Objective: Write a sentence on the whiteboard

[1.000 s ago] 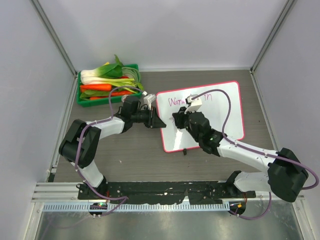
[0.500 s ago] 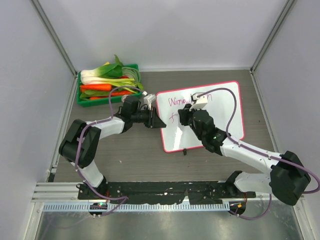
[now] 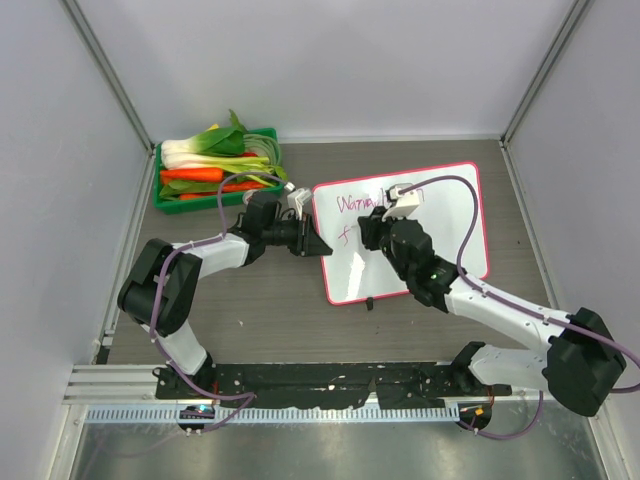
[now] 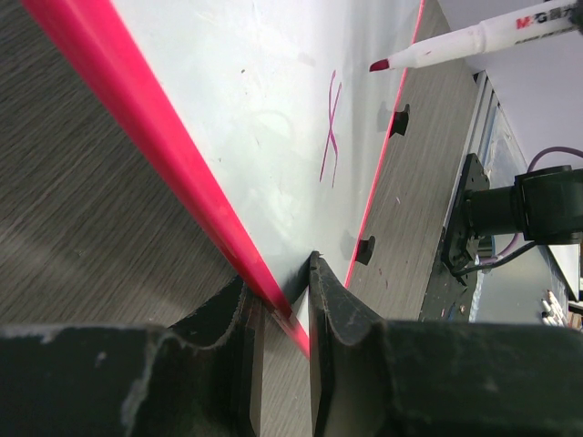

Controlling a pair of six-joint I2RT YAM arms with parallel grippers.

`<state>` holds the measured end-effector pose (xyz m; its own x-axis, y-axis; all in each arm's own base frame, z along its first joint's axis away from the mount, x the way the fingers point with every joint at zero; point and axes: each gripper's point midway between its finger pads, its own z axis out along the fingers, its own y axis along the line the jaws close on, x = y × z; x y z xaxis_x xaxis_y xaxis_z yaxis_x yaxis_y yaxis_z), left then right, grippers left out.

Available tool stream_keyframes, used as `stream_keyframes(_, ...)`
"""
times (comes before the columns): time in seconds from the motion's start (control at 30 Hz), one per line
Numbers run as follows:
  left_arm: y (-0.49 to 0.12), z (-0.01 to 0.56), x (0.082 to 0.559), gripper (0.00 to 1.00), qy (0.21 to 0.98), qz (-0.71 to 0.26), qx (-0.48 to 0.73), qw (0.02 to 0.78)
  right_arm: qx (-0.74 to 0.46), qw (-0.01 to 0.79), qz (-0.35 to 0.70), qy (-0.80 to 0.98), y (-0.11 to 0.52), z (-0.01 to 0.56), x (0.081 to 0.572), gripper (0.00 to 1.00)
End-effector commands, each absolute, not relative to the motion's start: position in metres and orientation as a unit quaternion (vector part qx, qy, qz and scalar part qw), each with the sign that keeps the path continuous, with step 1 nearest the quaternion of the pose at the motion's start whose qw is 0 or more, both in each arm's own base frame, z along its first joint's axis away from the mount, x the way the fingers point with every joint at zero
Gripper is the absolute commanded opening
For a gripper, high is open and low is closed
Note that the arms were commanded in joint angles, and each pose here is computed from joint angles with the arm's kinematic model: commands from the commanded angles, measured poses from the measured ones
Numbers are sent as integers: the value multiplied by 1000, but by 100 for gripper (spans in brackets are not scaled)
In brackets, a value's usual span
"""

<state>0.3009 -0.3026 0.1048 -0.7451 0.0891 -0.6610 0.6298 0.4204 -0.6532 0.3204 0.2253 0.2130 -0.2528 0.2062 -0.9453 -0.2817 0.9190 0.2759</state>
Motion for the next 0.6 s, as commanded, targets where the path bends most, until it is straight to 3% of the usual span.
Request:
stream_keyframes(0.0,-294,62,294,0,829,-429,247,260,-20,619,205,758,229,216,326,2)
stream_keyframes(0.57,-294,63,294,0,828,-429,248,262,-13,608,166,776,214,195,324,1)
